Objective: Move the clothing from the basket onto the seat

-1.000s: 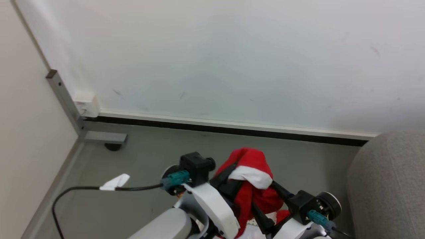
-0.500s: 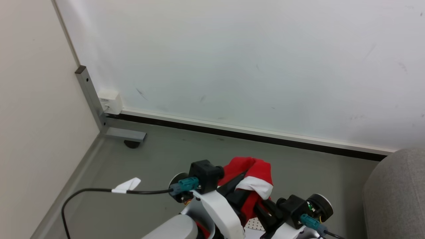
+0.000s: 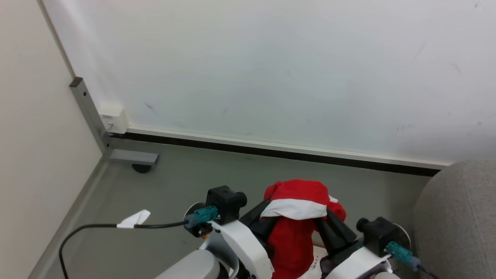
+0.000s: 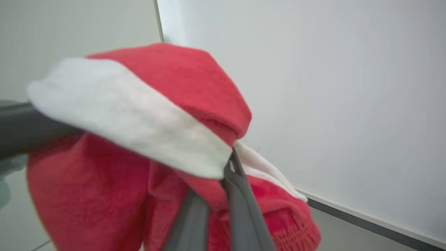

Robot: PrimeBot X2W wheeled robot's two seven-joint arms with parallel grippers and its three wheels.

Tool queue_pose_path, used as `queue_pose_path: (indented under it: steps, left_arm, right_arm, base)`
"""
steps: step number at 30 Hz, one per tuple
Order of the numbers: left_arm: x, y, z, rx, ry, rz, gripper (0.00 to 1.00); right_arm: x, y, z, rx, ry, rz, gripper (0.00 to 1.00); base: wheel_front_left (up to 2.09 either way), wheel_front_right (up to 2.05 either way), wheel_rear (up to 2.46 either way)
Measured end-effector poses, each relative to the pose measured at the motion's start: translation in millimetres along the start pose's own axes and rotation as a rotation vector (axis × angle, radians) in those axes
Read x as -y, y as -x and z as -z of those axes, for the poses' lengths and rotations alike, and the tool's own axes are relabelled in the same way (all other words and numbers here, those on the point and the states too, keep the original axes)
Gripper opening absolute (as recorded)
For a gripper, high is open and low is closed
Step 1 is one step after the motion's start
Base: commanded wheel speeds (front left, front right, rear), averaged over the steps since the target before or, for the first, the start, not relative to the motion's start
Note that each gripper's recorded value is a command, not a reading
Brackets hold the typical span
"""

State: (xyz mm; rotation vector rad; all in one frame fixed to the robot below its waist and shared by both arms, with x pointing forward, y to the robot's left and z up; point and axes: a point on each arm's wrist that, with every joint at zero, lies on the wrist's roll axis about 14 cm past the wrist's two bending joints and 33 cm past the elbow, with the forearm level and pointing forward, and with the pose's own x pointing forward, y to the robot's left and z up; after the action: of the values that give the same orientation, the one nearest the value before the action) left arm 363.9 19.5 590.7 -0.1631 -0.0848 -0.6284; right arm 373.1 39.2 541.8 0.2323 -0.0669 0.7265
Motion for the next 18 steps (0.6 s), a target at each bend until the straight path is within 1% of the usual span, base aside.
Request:
queue_pose_path:
  steps: [2,3,4,5,6,7,13,18]
  left_arm:
    - [4.5,-2.9,2.4,-0.002,0.004,0.02,0.0]
    - [6.0,-4.3,3.7,-0.005,0.006,0.027,0.02]
    - [8.2,-6.0,5.1,-0.008,0.009,0.038,0.12]
    - [10.1,-7.6,6.0,-0.009,0.011,0.045,0.37]
    - [11.8,-9.4,5.6,-0.002,0.014,0.052,0.8]
    - [13.6,-11.2,6.3,-0.003,0.016,0.06,1.0]
    - [30.5,-19.4,14.1,-0.003,0.042,0.119,1.0]
    - [57.5,-25.3,25.2,-0.021,0.052,0.219,1.0]
  right_arm:
    - [9.1,2.4,-8.5,0.032,-0.016,0.032,0.0]
    - [13.9,3.3,-12.8,0.048,-0.024,0.048,0.0]
    - [18.2,4.5,-17.7,0.065,-0.03,0.063,0.0]
    - [22.6,5.8,-22.2,0.081,-0.034,0.077,0.0]
    - [27.0,7.4,-26.1,0.095,-0.037,0.092,0.0]
    - [31.6,9.3,-29.8,0.109,-0.043,0.107,0.0]
    - [65.0,26.5,-47.8,0.174,-0.056,0.22,0.0]
    - [101.5,51.1,-63.4,0.235,-0.074,0.348,0.0]
  base:
    - [0.0,0.0,0.0]
    - [0.0,0.0,0.0]
    - [0.0,0.0,0.0]
    - [0.0,0.0,0.0]
    - [0.0,0.0,0.0]
    - [0.0,0.0,0.0]
    - [0.0,0.0,0.0]
    - [0.0,0.0,0.0]
